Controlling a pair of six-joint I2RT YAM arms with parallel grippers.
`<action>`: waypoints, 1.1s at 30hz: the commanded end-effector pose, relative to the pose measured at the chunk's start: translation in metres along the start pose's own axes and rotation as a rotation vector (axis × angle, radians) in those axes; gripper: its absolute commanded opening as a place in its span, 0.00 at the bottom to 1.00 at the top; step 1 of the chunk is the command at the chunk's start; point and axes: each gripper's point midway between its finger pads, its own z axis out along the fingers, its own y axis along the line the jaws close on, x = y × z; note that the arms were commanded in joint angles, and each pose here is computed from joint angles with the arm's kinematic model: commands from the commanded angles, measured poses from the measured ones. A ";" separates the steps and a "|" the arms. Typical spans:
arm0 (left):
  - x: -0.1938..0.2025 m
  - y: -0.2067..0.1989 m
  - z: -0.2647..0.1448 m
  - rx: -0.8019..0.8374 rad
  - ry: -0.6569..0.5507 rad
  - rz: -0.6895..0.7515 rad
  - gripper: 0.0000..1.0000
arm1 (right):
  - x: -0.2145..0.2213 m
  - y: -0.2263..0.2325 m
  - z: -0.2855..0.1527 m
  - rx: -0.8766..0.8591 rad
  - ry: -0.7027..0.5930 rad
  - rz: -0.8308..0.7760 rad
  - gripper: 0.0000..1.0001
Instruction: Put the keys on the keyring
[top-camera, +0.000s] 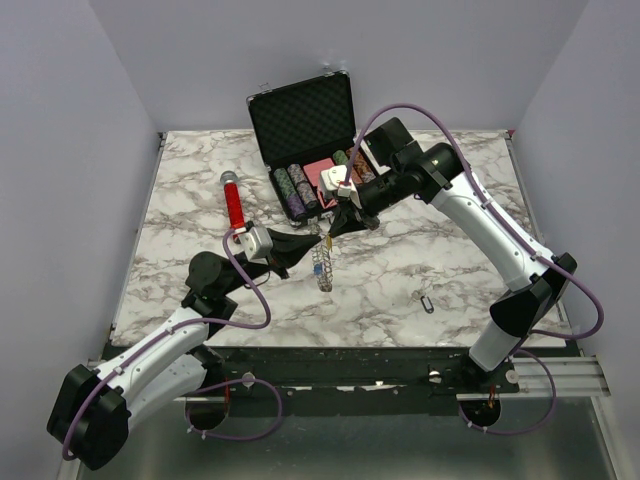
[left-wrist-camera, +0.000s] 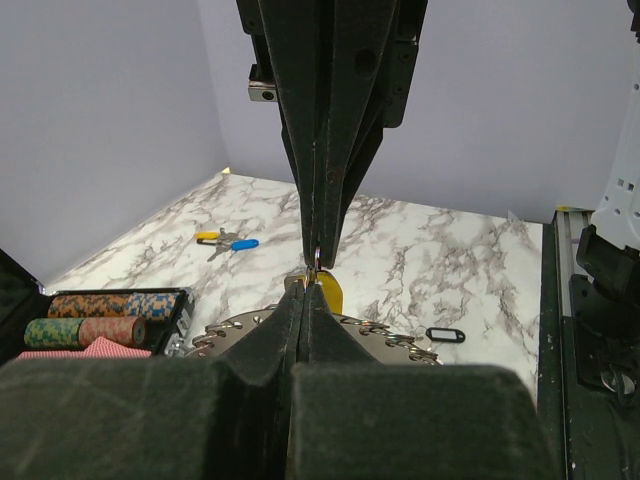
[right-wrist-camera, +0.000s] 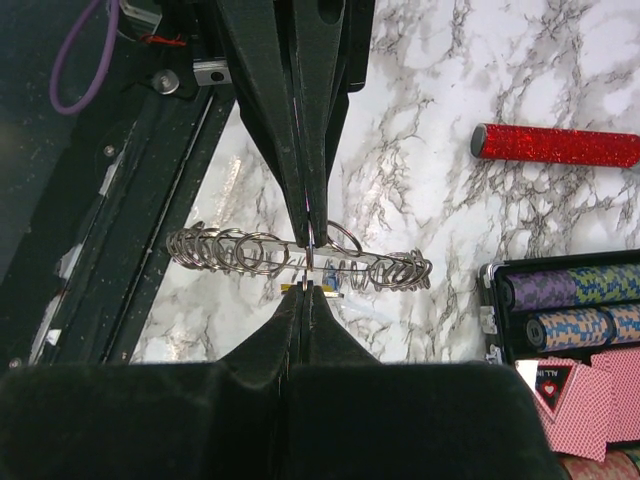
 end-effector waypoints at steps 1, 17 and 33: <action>-0.016 -0.003 0.003 0.011 -0.056 0.028 0.00 | -0.012 0.001 0.002 -0.018 -0.037 -0.003 0.01; -0.017 -0.004 0.003 0.018 -0.060 0.019 0.00 | -0.011 0.000 0.002 -0.014 -0.032 0.002 0.01; -0.018 -0.002 0.002 0.006 -0.063 0.034 0.00 | -0.004 0.000 -0.001 0.014 0.006 0.006 0.00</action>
